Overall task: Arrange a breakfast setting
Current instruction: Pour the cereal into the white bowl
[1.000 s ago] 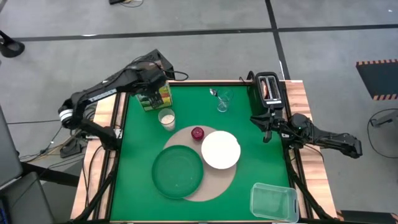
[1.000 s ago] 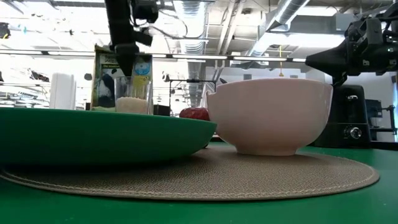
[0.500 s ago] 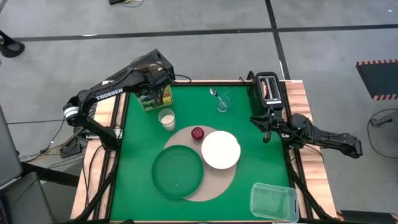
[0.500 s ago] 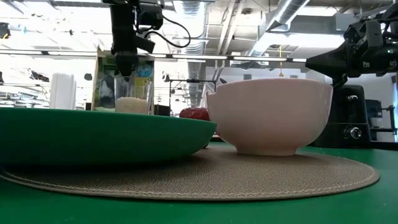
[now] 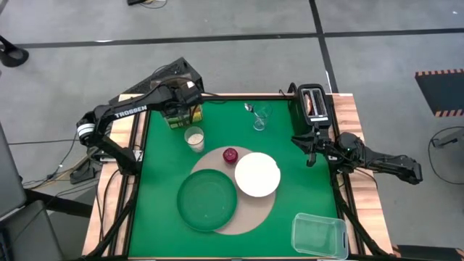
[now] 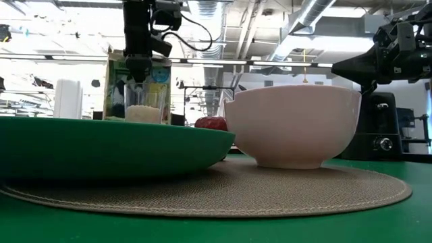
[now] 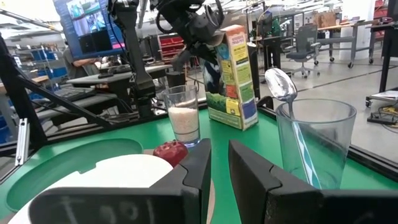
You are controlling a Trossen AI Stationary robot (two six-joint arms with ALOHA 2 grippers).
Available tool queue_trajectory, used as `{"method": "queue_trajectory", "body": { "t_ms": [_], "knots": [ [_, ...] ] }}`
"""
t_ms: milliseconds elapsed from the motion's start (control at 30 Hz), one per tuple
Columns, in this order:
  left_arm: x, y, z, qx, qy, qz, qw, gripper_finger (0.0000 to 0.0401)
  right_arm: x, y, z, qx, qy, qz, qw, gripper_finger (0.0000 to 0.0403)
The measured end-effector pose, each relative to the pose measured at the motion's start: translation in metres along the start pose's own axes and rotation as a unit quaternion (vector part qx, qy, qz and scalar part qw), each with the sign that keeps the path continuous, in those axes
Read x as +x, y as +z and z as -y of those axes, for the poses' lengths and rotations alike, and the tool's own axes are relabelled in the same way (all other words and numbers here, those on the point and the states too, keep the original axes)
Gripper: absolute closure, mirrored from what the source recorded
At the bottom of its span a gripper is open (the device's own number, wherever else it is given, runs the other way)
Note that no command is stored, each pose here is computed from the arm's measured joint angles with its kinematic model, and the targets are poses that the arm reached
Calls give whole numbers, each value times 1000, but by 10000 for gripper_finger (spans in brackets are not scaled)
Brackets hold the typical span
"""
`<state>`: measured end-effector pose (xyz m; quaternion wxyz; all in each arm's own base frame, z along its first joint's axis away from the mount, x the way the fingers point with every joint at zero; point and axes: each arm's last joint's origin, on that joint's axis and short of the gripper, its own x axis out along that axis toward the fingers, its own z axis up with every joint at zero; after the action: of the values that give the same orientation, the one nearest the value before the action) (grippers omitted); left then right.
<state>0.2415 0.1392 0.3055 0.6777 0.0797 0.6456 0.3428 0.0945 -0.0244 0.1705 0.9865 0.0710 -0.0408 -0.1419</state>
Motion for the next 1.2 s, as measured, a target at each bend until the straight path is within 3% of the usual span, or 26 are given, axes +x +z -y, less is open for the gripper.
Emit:
{"method": "queue_trajectory", "body": {
  "t_ms": [633, 767, 1033, 1200],
  "knots": [
    [-95, -12, -21, -37, 18, 171, 984, 401, 0, 7, -1, 14, 4, 38, 999, 309],
    [-114, -11, -21, -33, 10, 209, 977, 401, 0, 9, 0, 30, 1, 45, 999, 268],
    [-144, -11, -20, -34, -14, 270, 962, 401, 7, 14, -1, 51, 6, 61, 997, 141],
    [-160, -13, -17, -34, -26, 300, 953, 401, 13, 17, -2, 24, 2, 53, 998, 112]
  ]
}}
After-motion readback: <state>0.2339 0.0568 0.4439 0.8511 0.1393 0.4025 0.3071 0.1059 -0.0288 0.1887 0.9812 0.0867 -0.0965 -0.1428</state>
